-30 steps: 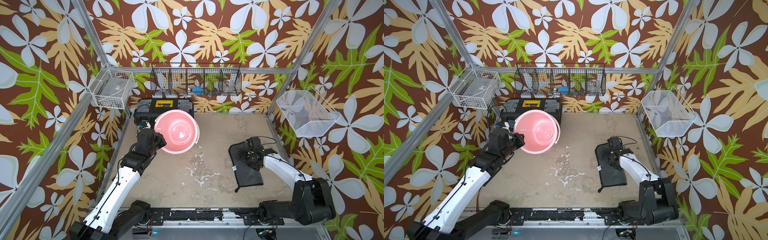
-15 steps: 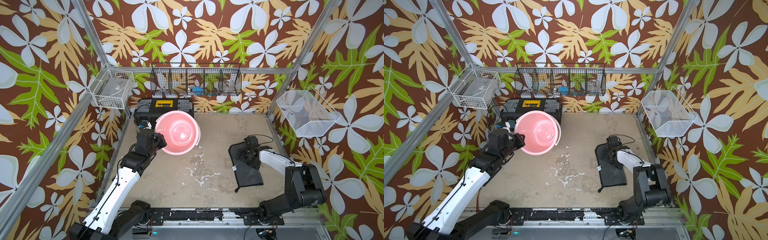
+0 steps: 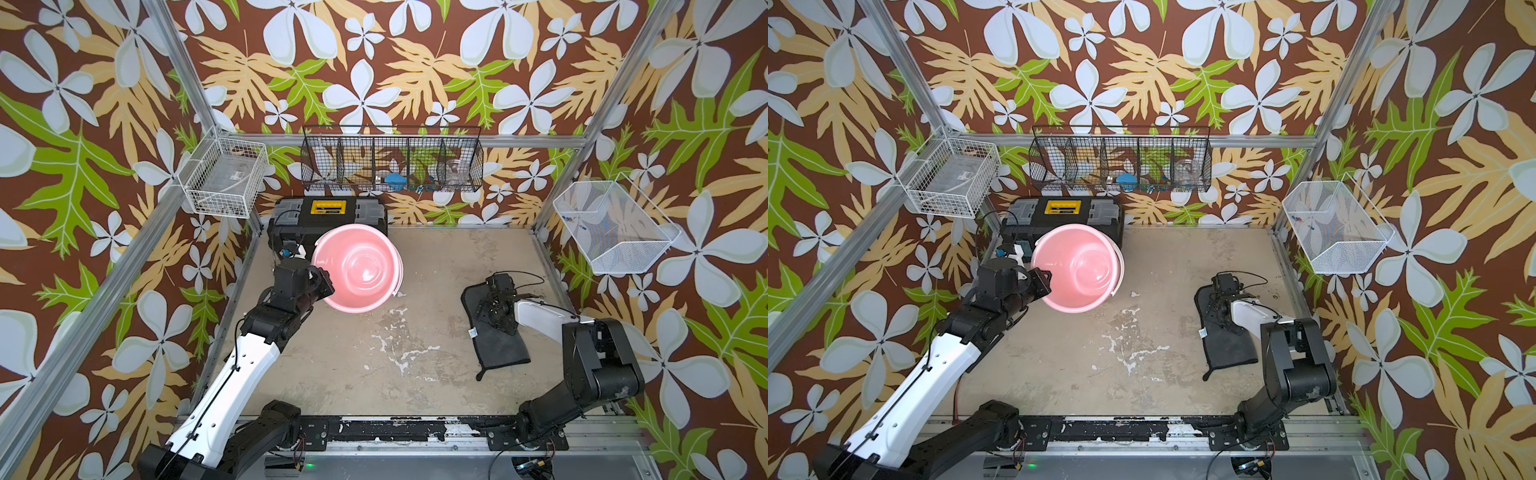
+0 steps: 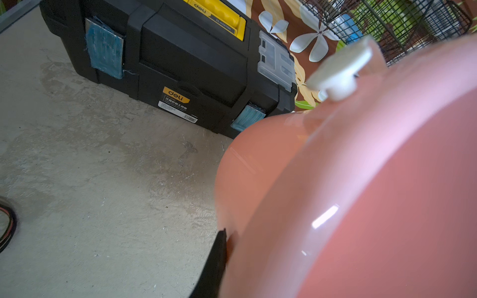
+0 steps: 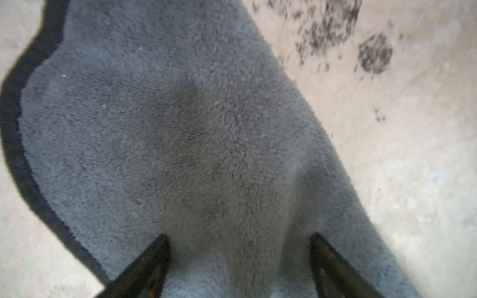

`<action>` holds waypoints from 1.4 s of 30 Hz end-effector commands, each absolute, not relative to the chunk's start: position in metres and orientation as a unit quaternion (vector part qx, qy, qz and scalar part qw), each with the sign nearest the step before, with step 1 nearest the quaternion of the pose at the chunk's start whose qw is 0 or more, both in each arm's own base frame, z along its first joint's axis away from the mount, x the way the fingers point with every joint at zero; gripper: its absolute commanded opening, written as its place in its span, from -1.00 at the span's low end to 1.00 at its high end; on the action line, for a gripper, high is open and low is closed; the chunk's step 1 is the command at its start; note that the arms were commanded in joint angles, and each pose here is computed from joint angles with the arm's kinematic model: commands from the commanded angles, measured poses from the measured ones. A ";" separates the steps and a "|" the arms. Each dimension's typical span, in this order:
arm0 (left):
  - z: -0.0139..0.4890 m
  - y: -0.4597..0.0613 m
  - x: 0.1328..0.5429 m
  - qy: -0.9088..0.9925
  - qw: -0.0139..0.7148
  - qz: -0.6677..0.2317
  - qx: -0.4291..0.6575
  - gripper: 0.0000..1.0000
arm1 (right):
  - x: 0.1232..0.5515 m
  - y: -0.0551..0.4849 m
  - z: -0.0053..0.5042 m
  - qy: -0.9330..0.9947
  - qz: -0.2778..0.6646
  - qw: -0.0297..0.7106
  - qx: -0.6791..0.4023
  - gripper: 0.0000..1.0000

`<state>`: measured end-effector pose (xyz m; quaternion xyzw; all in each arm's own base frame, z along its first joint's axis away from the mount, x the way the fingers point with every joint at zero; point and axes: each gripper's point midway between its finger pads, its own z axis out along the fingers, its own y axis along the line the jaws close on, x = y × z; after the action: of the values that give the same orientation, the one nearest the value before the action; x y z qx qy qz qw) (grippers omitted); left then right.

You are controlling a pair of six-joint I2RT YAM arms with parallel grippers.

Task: Wipe the inside of the bucket with a cloth
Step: Pick up the cleaning item at the center of the board, then wipe the dirt from the inside of the bucket.

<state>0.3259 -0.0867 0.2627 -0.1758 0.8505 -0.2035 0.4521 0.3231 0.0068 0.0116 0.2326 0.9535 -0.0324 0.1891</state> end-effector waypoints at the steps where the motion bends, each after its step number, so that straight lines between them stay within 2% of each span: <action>1: 0.262 -0.090 0.326 0.855 0.450 -0.202 -0.163 -1.00 | 0.302 0.014 -0.006 0.964 -0.018 0.143 0.225 0.28; 3: 0.259 -0.088 0.325 0.858 0.446 -0.197 -0.163 -1.00 | 0.302 0.015 -0.007 0.964 -0.015 0.143 0.225 0.05; 5: 0.256 -0.086 0.324 0.860 0.444 -0.190 -0.163 -1.00 | 0.302 0.016 -0.006 0.964 -0.013 0.145 0.222 -0.36; 9: 0.250 -0.083 0.323 0.869 0.434 -0.172 -0.163 -1.00 | 0.309 0.017 0.004 0.964 -0.007 0.157 0.216 -1.00; 13: 0.241 -0.079 0.323 0.883 0.417 -0.146 -0.160 -1.00 | 0.331 0.029 0.045 0.955 0.037 0.223 0.192 -1.00; 19: 0.238 -0.078 0.319 0.881 0.423 -0.125 -0.171 -1.00 | 0.357 0.067 0.160 0.910 0.144 0.377 0.094 -1.00; 22: 0.236 -0.088 0.318 0.883 0.422 -0.116 -0.169 -1.00 | 0.356 0.086 0.219 0.873 0.199 0.444 0.043 -1.00; 28: 0.223 -0.110 0.316 0.883 0.421 -0.101 -0.181 -1.00 | 0.338 0.111 0.311 0.803 0.268 0.531 -0.036 -1.00; 34: 0.215 -0.119 0.316 0.875 0.423 -0.112 -0.206 -1.00 | 0.318 0.145 0.378 0.739 0.347 0.570 -0.099 -1.00; 42: 0.215 -0.129 0.315 0.855 0.453 -0.137 -0.212 -1.00 | 0.275 0.249 0.424 0.684 0.426 0.541 -0.239 -1.00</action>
<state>0.3059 -0.1249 0.1985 -0.1882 0.8831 -0.1057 0.4166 0.2840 0.2279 0.4092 -0.2027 0.7076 0.4163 0.5338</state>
